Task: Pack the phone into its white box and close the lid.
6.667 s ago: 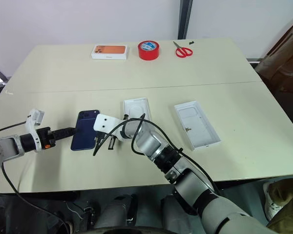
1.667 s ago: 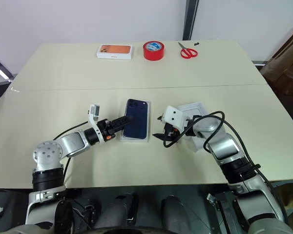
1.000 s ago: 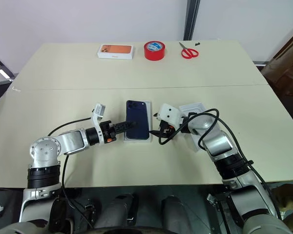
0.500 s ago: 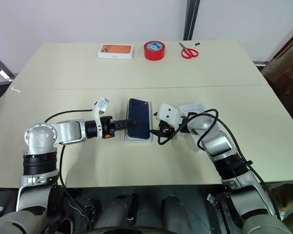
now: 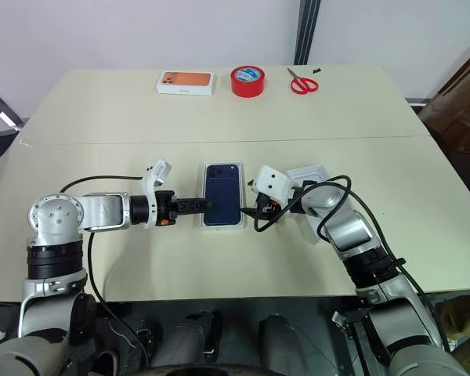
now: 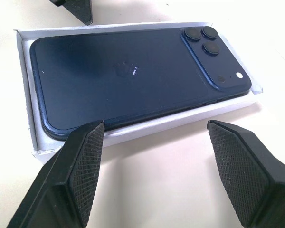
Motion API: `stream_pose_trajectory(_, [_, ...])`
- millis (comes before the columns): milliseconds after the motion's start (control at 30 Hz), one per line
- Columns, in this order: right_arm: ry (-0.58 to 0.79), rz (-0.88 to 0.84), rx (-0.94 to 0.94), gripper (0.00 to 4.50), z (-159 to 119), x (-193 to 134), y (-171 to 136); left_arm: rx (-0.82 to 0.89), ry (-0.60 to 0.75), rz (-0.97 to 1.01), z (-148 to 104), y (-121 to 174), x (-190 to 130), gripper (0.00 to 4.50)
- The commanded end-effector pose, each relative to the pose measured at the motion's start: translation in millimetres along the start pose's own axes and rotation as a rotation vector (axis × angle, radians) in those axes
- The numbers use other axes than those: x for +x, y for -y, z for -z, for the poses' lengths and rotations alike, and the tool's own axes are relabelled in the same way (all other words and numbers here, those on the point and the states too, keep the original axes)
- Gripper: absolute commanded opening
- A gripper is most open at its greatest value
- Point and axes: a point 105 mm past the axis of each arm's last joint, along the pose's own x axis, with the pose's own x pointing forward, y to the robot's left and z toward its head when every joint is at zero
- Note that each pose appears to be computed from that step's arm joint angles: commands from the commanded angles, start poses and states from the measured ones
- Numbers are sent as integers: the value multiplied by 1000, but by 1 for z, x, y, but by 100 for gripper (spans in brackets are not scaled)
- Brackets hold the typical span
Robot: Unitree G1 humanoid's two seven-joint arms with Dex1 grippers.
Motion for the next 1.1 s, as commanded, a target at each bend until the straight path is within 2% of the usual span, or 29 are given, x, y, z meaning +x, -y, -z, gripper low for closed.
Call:
stream_pose_trajectory(33, [45, 41, 1, 362, -10, -6, 10, 68, 138, -17, -30, 3, -19, 332])
stream_pose_trajectory(100, [59, 56, 23, 362, -12, -8, 14, 105, 211, -73, -41, -5, -27, 332])
stream_pose_trajectory(200, [57, 93, 32, 362, -10, -12, 23, 126, 324, -142, -59, -19, -39, 247])
stream_pose_trajectory(300, [56, 113, 23, 276, -10, -11, 27, 210, 344, -281, -59, -42, -40, 98])
stream_pose_trajectory(333, [52, 121, 15, 223, -9, -10, 28, 231, 343, -323, -56, -51, -39, 40])
stream_pose_trajectory(367, [41, 130, -1, 180, -8, -9, 29, 254, 317, -342, -49, -57, -35, 1])
stream_pose_trajectory(467, [19, 133, -35, 25, -5, -3, 28, 321, 219, -370, -23, -70, -21, 0])
stream_pose_trajectory(500, [13, 126, -41, 3, -3, 0, 25, 330, 196, -364, -16, -71, -15, 0])
stream_pose_trajectory(600, [-28, 109, -73, 3, 6, 8, 18, 337, 164, -310, -5, -65, 5, 0])
stream_pose_trajectory(767, [-7, 97, -64, 3, 2, 13, 16, 345, 157, -204, -10, -44, 35, 0])
stream_pose_trajectory(1100, [-97, 115, -70, 3, 22, -23, 20, 354, 100, -33, 5, -3, 69, 0])
